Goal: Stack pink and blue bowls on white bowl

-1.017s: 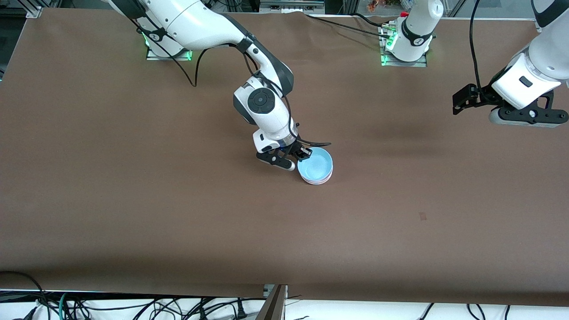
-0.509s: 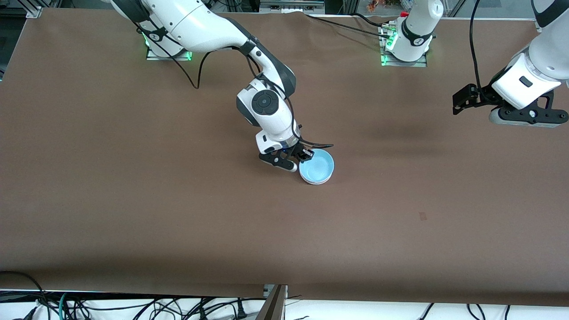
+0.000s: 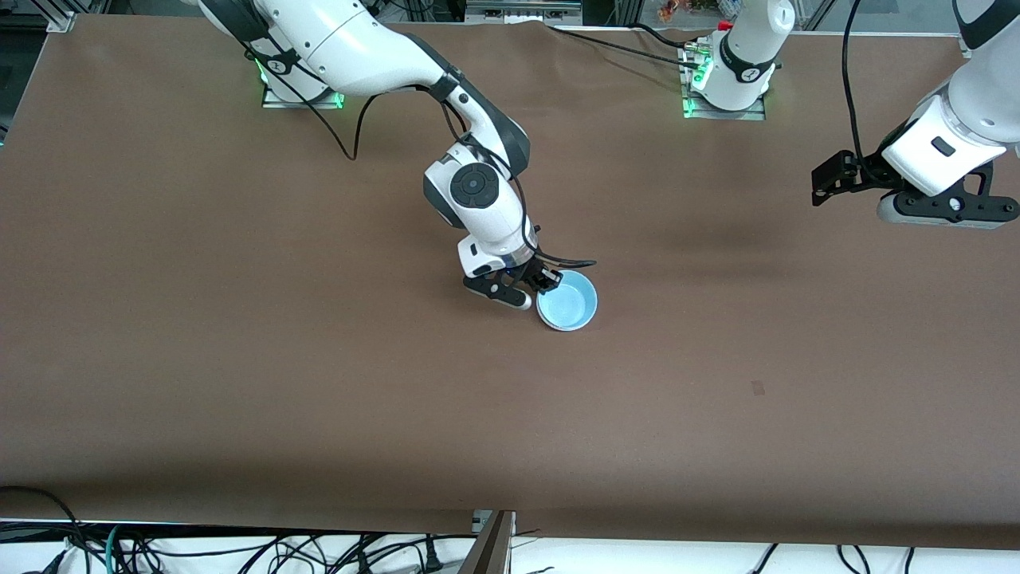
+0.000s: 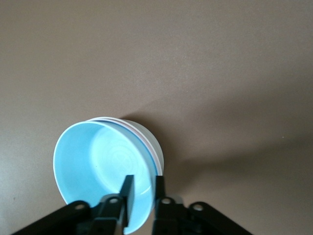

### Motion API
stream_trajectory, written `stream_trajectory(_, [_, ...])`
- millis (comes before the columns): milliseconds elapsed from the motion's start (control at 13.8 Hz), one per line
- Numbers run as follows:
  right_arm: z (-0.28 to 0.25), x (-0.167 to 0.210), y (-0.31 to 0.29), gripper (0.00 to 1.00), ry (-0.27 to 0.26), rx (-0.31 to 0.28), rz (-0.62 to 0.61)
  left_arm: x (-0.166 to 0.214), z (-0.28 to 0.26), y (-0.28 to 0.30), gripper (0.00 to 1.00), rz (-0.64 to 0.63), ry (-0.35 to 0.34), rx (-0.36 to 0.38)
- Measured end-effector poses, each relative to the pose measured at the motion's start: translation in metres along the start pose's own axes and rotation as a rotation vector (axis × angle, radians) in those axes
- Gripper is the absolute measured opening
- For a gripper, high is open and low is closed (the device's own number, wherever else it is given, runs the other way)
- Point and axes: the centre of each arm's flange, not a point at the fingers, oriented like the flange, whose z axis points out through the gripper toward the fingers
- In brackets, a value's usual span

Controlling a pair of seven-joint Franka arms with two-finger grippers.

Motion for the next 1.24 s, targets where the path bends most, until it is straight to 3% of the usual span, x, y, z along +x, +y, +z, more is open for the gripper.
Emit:
stream_trajectory(363, [-0.021,0.003,-0.017,0.80,0.013,0.041,0.072,0.000,0.000,0.000,1.00,0.000,0.000,0.000])
stream_trajectory(509, [-0.041,0.002,-0.024,0.98,0.018,0.016,0.056,0.000,0.000,0.000,1.00,-0.001,0.000,0.000])
stream_trajectory(872, [-0.169,0.034,-0.019,0.99,0.065,-0.144,-0.009,0.000,0.000,-0.001,1.00,-0.002,0.000,0.000])
stream_trajectory(944, [-0.206,0.051,-0.008,0.99,0.045,-0.170,-0.037,0.000,0.000,-0.001,1.00,-0.002,0.000,0.000])
stream_trajectory(1235, [-0.349,0.140,0.085,0.99,-0.129,-0.226,-0.189,0.000,0.000,-0.002,1.00,-0.004,0.001,0.000])
